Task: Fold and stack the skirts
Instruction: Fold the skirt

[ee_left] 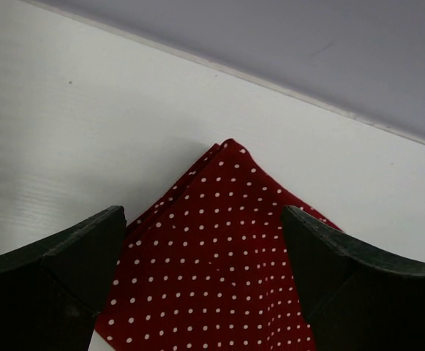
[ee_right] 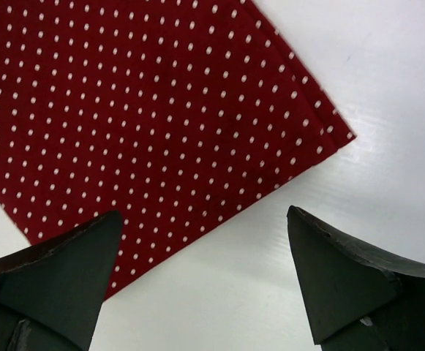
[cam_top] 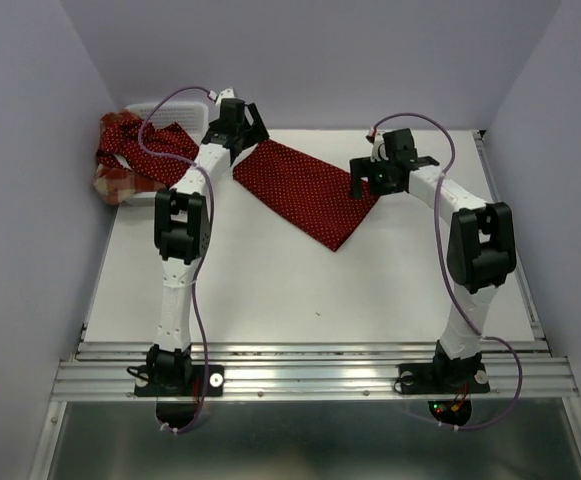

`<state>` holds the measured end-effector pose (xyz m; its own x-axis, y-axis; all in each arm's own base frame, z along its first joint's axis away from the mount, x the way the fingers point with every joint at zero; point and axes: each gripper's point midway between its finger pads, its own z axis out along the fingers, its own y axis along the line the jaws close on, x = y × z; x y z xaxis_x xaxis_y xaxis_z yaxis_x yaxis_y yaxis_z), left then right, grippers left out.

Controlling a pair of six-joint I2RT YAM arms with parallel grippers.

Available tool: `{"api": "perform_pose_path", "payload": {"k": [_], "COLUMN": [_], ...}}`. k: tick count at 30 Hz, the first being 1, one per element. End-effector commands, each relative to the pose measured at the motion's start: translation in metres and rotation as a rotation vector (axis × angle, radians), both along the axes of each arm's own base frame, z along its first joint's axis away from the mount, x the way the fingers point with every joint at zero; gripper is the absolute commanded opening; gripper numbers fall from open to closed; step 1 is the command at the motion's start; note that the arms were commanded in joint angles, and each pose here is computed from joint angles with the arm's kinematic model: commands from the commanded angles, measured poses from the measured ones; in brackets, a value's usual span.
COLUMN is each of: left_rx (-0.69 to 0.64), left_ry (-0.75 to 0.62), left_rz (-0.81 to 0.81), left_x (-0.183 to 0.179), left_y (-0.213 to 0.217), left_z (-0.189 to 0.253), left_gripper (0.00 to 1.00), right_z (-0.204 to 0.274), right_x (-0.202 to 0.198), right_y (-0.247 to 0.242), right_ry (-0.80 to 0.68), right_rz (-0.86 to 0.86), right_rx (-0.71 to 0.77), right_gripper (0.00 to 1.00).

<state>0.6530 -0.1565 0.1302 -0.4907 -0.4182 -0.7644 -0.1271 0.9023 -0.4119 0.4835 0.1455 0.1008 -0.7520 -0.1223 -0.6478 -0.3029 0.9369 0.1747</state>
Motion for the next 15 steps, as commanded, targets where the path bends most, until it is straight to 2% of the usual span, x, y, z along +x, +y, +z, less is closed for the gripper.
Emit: {"api": "perform_pose_path", "payload": {"k": [1,11,15], "left_rx": [0.134,0.144,0.138], "left_ry": [0.051,0.165,0.237], "left_rz": [0.056,-0.038,-0.014], "left_x": [-0.016,-0.026,-0.039], "left_y": [0.036,0.033,0.043], "left_z": [0.012,-0.037,-0.059], "left_gripper": [0.99,0.99,0.89], "right_z": [0.024,0.024,0.028], "right_x": [-0.008,-0.024,-0.03], "right_y": [0.015,0.015,0.016], "right_ry": [-0.052,-0.036,-0.038], "right_rz": [-0.001,-0.011,-0.006], "right_rx": [0.096,0.101,0.111], "right_gripper": [1.0,1.0,1.0]}}
